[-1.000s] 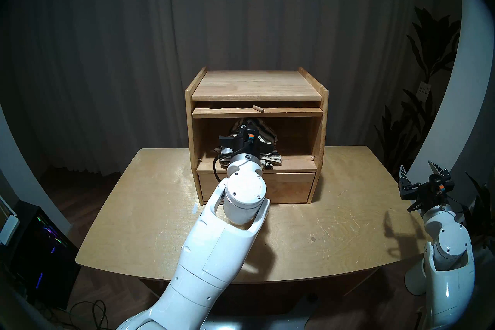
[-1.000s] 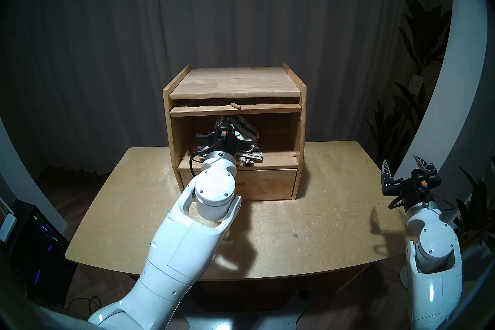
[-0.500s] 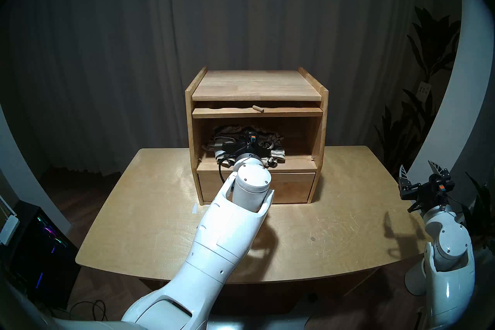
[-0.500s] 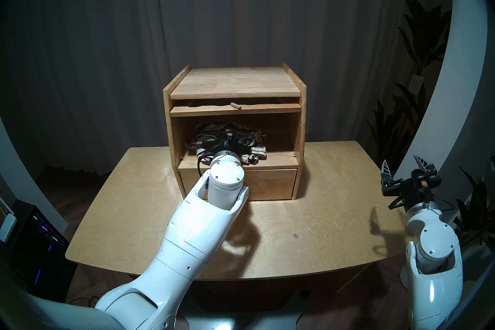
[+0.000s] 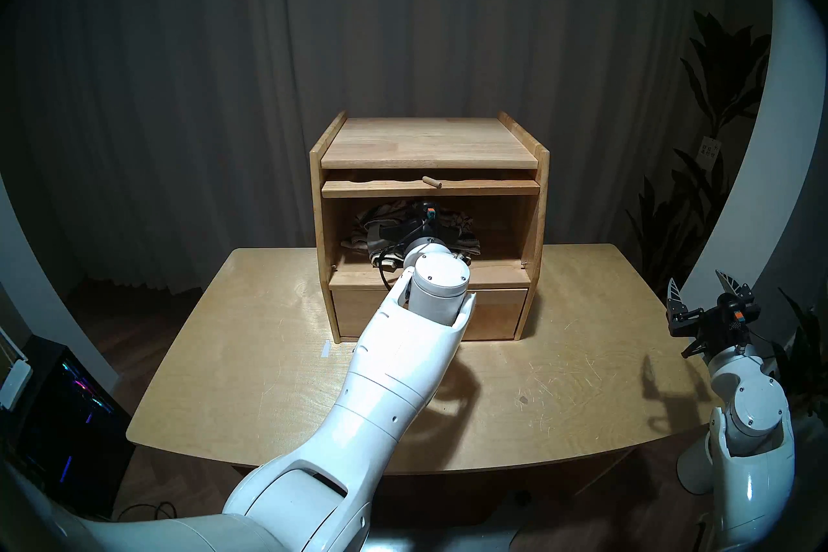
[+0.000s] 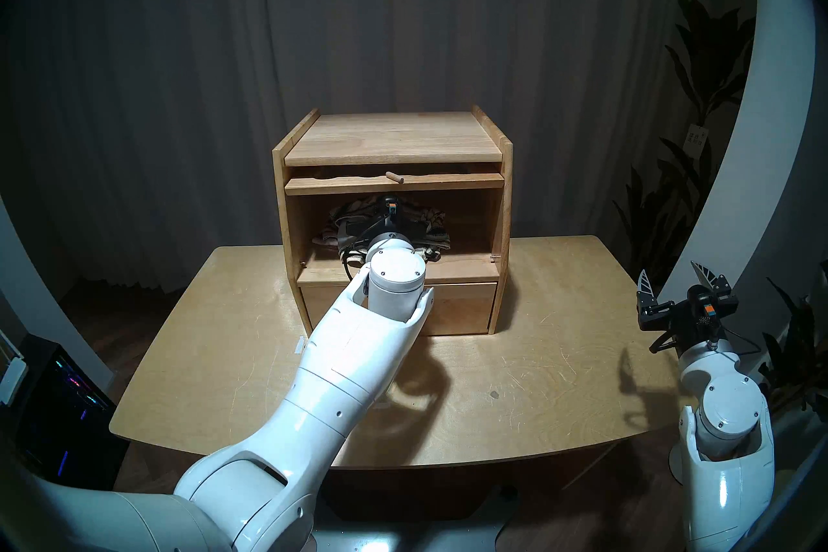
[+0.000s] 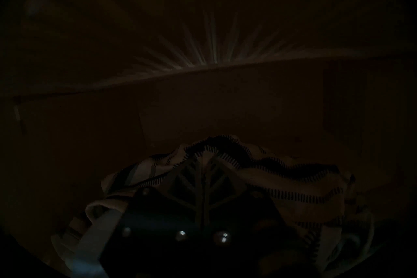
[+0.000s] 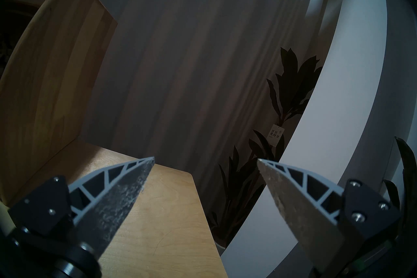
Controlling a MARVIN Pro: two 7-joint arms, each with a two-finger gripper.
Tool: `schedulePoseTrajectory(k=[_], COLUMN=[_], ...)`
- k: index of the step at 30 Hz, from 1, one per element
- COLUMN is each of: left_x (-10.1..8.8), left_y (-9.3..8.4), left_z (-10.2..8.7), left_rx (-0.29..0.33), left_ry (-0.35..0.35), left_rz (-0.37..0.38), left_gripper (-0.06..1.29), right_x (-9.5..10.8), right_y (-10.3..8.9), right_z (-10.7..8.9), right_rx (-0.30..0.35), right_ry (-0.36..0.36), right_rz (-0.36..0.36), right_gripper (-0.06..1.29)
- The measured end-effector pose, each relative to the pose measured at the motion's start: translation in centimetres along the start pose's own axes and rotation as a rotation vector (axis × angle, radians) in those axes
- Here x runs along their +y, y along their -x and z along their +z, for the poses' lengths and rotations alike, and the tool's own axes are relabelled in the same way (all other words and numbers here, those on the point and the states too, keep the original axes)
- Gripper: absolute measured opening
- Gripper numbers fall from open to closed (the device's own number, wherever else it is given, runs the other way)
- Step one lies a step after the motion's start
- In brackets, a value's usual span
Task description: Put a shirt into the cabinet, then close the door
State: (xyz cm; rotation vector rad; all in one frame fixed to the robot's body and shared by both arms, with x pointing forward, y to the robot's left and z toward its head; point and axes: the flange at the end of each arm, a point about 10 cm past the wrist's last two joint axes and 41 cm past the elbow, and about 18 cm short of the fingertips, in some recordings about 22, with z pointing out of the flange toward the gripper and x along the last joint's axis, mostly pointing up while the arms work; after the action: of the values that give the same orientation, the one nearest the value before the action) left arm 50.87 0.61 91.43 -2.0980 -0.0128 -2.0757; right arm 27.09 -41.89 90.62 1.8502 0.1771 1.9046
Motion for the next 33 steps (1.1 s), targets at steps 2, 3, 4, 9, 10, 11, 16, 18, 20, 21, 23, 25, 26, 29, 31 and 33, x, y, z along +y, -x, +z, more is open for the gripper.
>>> schedulePoseTrajectory(k=[2,3,4,9,10,11,16,18,20,21,23,25,26,29,31,33], left_x=[0.0,0.0,-0.1,-0.3,-0.3,-0.2,-0.1,0.0,0.1,0.2,0.3,0.6,0.8,1.0,1.2,1.2], left_y=[0.2,0.2,0.4,0.8,0.8,0.8,0.8,0.8,0.7,0.7,0.7,0.6,0.6,0.6,0.7,0.7], left_z=[0.3,0.4,0.7,1.7,1.7,1.8,1.9,1.9,2.0,2.0,2.0,2.0,1.9,1.7,1.4,0.8], left_rx=[-0.001,-0.001,0.000,0.024,0.031,0.038,0.065,0.072,0.077,0.079,0.083,0.098,0.106,0.120,0.136,0.165], left_ry=[-0.007,-0.008,-0.013,-0.033,-0.035,-0.038,-0.054,-0.055,-0.052,-0.049,-0.042,-0.020,-0.008,0.014,0.039,0.073], left_rz=[0.001,0.002,0.003,-0.003,-0.006,-0.010,-0.021,-0.022,-0.023,-0.022,-0.016,0.010,0.022,0.048,0.080,0.114], left_gripper=[-0.03,-0.03,-0.03,-0.03,-0.03,-0.03,-0.03,-0.03,-0.03,-0.03,-0.03,-0.03,-0.03,-0.03,-0.03,-0.03], right_x=[0.0,0.0,0.0,0.0,0.0,0.0,0.0,0.0,0.0,0.0,0.0,0.0,0.0,0.0,0.0,0.0], right_y=[0.0,0.0,0.0,-0.1,-0.1,-0.1,-0.2,-0.2,-0.2,-0.2,-0.2,-0.2,-0.2,-0.2,-0.2,-0.2], right_z=[0.0,0.0,0.0,0.0,0.0,0.0,0.0,-0.1,-0.1,-0.1,-0.1,-0.1,-0.1,-0.1,-0.1,-0.1], right_rx=[0.000,0.000,0.001,0.002,0.002,0.003,0.004,0.004,0.004,0.004,0.004,0.004,0.004,0.004,0.004,0.004], right_ry=[0.000,0.000,0.000,0.000,0.000,0.000,-0.001,-0.001,-0.001,-0.001,-0.001,-0.001,-0.001,-0.001,-0.001,-0.001], right_rz=[0.000,0.000,0.000,0.001,0.001,0.001,0.002,0.003,0.003,0.003,0.003,0.004,0.004,0.004,0.004,0.004], right_gripper=[1.20,1.20,1.20,1.20,1.20,1.20,1.20,1.20,1.20,1.20,1.20,1.20,1.20,1.20,1.20,1.20])
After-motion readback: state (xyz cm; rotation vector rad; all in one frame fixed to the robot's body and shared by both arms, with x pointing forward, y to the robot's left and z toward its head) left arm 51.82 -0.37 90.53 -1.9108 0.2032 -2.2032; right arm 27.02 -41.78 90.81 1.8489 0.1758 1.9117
